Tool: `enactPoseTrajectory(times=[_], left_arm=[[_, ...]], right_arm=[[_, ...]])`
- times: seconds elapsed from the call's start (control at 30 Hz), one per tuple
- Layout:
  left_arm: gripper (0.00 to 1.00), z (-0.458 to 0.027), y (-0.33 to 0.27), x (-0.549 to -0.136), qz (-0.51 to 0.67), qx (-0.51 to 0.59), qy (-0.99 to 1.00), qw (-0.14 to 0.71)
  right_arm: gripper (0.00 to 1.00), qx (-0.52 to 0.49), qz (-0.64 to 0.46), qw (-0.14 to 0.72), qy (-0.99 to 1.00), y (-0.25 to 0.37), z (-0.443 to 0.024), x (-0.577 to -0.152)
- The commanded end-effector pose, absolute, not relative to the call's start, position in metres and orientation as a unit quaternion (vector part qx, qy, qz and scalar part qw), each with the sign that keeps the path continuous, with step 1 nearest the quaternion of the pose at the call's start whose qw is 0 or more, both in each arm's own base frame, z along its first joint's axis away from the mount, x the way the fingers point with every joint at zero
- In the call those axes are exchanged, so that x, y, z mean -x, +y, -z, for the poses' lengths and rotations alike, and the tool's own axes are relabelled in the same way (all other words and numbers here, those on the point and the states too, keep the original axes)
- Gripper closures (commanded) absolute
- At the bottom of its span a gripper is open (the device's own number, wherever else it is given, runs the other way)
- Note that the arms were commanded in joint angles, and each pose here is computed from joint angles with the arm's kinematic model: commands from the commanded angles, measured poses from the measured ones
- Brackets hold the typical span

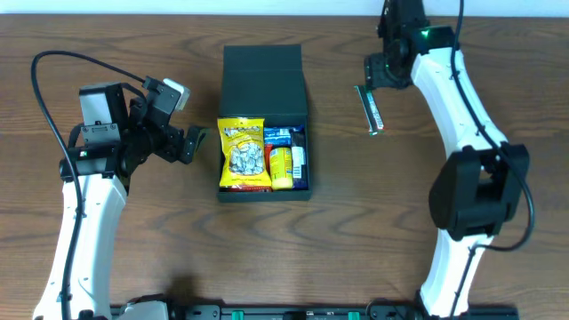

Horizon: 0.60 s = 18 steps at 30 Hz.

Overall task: Pack container
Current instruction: 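Release the blue bar and return the right gripper to the green bar, then grasp the green snack bar with the right gripper and lift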

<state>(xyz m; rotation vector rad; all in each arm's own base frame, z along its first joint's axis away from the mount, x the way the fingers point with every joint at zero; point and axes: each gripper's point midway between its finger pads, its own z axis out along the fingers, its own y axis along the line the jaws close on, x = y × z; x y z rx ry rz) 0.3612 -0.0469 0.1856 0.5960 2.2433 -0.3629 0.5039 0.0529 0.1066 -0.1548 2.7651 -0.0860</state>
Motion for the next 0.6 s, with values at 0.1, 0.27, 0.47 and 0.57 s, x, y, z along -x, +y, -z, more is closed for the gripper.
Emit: enactPoseTrajectory(times=[0.1, 0.27, 0.47, 0.57], left_arm=[[0.05, -0.194, -0.047, -0.366, 0.142, -0.228, 0.879, 0.394], [0.05, -0.194, -0.047, -0.366, 0.144, -0.223, 0.880, 0.393], [0.05, -0.195, -0.047, -0.367, 0.144, -0.222, 0.880, 0.395], [0.05, -0.197, -0.046, -0.369, 0.142, -0.223, 0.878, 0.399]], right_arm=[[0.25, 0.128, 0.004, 0.117, 0.985, 0.068, -0.042, -0.495], [0.27, 0.129, 0.004, 0.084, 0.988, 0.067, -0.013, -0.489], [0.37, 0.130, 0.004, 0.087, 0.988, 0.068, -0.006, -0.492], [0.37, 0.130, 0.004, 0.091, 0.987, 0.068, -0.006, -0.494]])
